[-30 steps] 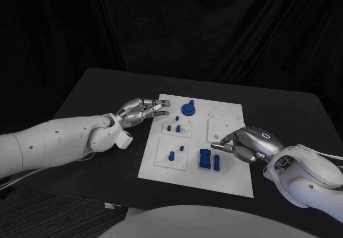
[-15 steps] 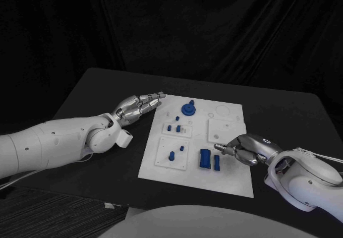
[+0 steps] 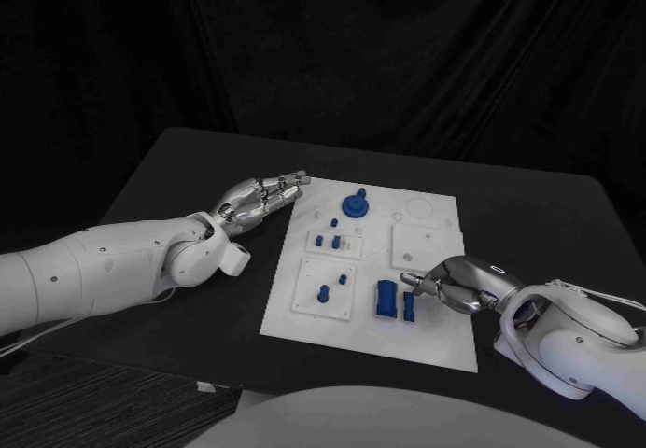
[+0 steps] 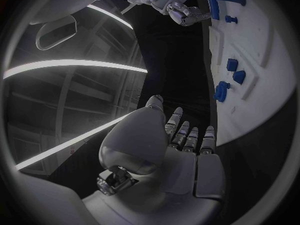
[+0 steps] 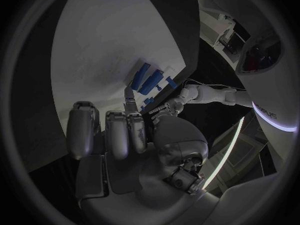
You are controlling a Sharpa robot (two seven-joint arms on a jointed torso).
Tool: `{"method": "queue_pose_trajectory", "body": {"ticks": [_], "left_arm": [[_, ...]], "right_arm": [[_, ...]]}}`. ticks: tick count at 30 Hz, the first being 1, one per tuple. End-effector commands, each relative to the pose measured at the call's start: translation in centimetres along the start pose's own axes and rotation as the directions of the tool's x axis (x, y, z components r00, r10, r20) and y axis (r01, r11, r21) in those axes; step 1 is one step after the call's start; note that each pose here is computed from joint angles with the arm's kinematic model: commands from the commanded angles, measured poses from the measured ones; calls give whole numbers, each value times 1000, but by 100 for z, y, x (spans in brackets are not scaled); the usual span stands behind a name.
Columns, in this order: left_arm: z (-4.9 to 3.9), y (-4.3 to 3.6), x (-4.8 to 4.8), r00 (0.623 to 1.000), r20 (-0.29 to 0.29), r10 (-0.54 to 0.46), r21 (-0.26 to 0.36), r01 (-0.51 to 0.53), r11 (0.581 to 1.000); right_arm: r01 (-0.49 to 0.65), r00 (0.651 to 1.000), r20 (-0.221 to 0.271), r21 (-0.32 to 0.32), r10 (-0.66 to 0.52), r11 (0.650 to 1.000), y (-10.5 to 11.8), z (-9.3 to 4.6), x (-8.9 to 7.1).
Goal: Assemble the parts on the task board
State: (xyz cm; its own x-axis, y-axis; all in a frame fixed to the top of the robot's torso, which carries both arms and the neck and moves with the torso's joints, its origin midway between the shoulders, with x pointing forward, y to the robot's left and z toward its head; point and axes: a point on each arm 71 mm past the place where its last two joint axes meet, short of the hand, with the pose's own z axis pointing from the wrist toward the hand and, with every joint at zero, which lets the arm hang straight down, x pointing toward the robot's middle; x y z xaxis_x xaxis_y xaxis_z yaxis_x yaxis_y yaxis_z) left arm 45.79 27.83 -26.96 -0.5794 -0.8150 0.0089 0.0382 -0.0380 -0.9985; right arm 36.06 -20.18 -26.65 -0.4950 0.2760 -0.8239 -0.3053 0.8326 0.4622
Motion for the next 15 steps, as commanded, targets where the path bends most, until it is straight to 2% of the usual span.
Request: {"method": "queue_pose_trajectory", "body": {"ticks": [1,7,15], "left_arm": [[-6,-127,8,1000,-4,-11,185,12,983],[-1,-119,8,1000,-9,-15,175,16,984],[10,-108,14,1000,-17,-20,166,22,986]], "right_arm": [[-20,1000,24,-8,20,1000,24,-15,-3],[-22,999,49,-24,23,999,66,-36,-18],[-22,999,49,-32,23,999,96,-45,-14]]}}
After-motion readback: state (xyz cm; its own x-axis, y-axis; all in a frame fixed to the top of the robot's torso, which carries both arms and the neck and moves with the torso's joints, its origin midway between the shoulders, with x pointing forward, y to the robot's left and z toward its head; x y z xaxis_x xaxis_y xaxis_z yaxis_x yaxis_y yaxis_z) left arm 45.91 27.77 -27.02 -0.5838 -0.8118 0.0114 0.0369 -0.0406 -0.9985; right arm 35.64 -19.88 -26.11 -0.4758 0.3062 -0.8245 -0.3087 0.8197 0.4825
